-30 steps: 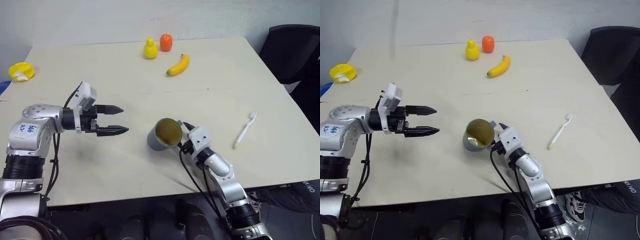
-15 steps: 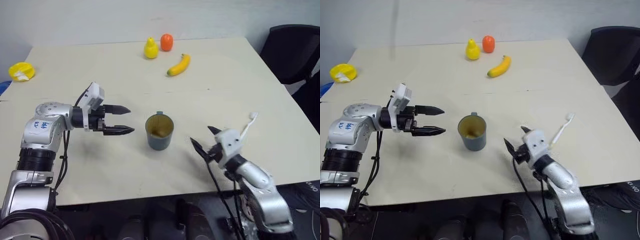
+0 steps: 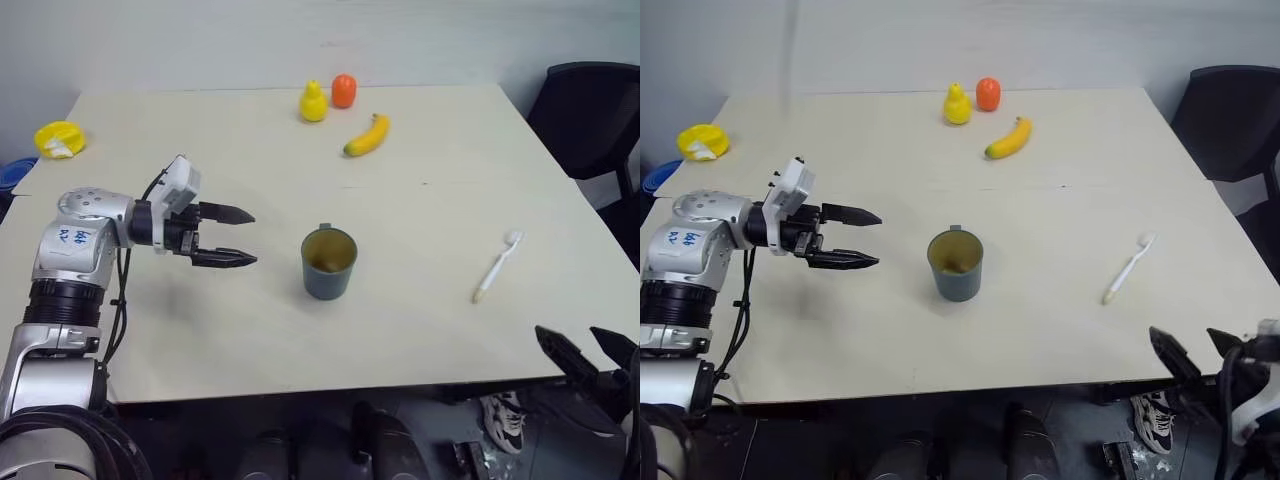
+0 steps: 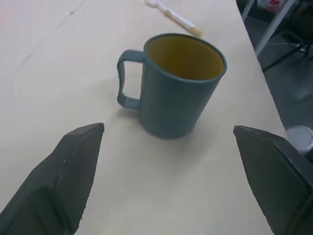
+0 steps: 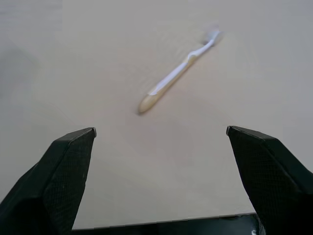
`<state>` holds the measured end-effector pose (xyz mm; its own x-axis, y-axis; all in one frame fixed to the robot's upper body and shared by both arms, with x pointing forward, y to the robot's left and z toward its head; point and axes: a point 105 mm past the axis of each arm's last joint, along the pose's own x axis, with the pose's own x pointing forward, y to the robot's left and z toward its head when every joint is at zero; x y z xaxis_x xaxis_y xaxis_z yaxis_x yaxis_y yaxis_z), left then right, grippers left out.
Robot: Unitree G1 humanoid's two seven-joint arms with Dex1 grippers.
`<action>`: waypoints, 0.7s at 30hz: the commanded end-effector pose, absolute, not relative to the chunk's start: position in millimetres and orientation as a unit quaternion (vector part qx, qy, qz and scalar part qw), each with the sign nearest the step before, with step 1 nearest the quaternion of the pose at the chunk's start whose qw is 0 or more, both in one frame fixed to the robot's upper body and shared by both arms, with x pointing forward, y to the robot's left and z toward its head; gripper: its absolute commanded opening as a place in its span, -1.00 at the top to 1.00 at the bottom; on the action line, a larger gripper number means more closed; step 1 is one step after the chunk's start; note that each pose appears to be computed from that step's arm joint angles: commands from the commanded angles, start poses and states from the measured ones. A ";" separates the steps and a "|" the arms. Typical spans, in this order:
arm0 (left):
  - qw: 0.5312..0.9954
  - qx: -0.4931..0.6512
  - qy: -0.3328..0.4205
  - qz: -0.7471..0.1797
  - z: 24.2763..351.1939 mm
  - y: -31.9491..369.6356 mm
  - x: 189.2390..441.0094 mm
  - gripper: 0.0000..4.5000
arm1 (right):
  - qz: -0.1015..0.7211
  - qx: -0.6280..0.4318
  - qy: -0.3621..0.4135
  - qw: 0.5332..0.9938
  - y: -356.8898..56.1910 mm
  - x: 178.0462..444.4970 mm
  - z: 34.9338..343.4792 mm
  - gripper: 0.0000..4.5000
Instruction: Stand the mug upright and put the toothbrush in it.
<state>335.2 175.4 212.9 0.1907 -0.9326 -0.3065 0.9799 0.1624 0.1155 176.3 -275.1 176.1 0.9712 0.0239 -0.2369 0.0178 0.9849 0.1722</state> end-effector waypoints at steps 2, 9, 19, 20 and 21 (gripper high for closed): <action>0.751 0.158 0.063 -0.638 223.3 170.0 334.9 -1.00 | -0.007 0.133 0.105 0.986 -274.1 209.6 183.3 -0.99; 0.750 0.163 0.052 -0.638 227.7 164.9 334.5 -1.00 | -0.028 0.111 0.159 0.981 -278.2 278.4 159.8 -0.99; 0.763 0.165 0.055 -0.623 224.3 173.2 330.7 -1.00 | -0.028 0.159 0.172 0.972 -278.6 329.5 140.9 -0.99; 0.763 0.164 0.055 -0.623 224.0 172.7 330.5 -1.00 | -0.029 0.158 0.169 0.972 -277.7 334.4 139.7 -0.99; 0.763 0.164 0.055 -0.623 223.8 172.2 330.3 -1.00 | -0.029 0.157 0.168 0.973 -276.6 339.1 138.2 -0.99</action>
